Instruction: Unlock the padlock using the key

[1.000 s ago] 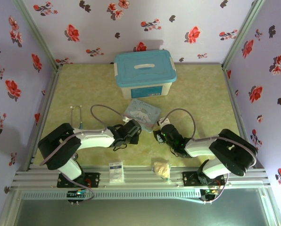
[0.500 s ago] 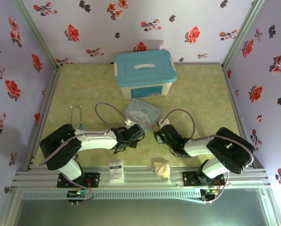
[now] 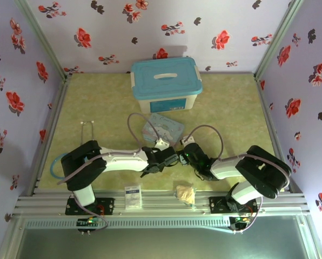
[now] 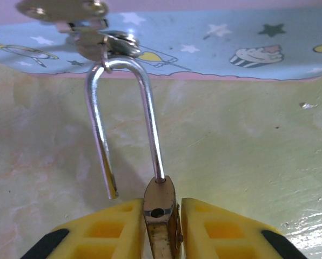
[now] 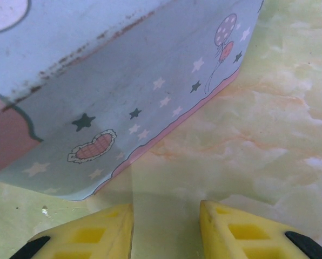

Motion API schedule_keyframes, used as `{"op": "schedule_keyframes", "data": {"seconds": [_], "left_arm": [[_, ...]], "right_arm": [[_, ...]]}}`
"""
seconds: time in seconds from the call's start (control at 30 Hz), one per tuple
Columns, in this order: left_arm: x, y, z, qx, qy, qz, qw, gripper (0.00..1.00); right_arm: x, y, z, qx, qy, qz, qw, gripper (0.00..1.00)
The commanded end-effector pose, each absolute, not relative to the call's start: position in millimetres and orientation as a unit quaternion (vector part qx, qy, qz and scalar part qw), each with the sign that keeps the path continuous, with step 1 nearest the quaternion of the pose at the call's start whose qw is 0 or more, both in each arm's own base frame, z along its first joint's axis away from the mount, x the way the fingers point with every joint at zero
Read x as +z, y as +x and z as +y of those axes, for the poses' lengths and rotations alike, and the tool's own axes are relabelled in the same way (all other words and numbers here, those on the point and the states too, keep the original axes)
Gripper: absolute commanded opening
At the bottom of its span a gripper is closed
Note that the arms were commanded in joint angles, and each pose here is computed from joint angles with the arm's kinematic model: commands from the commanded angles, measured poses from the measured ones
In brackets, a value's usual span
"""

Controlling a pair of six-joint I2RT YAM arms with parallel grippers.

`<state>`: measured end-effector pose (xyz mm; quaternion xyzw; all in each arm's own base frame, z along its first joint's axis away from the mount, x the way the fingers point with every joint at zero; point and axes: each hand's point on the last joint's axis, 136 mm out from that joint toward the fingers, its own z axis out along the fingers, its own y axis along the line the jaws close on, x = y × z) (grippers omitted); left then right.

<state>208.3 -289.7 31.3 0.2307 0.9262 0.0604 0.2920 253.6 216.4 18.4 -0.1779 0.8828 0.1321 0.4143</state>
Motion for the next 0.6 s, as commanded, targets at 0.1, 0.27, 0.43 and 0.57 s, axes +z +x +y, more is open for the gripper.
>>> {"op": "schedule_keyframes", "data": {"seconds": [0.1,0.27,0.43,0.57], "left_arm": [[43,208,-294,0.098,0.253,0.912,0.307,0.25],[47,211,-292,0.142,0.269,0.901,0.308,0.26],[43,206,-303,0.112,0.276,0.905,0.303,0.26],[47,197,-322,0.025,0.269,0.913,0.306,0.27]], "right_arm": [[19,259,218,0.135,-0.163,0.882,0.420,0.37],[16,260,217,0.133,-0.160,0.884,0.418,0.37],[14,258,216,0.134,-0.159,0.885,0.416,0.37],[14,258,215,0.134,-0.157,0.885,0.418,0.37]]}}
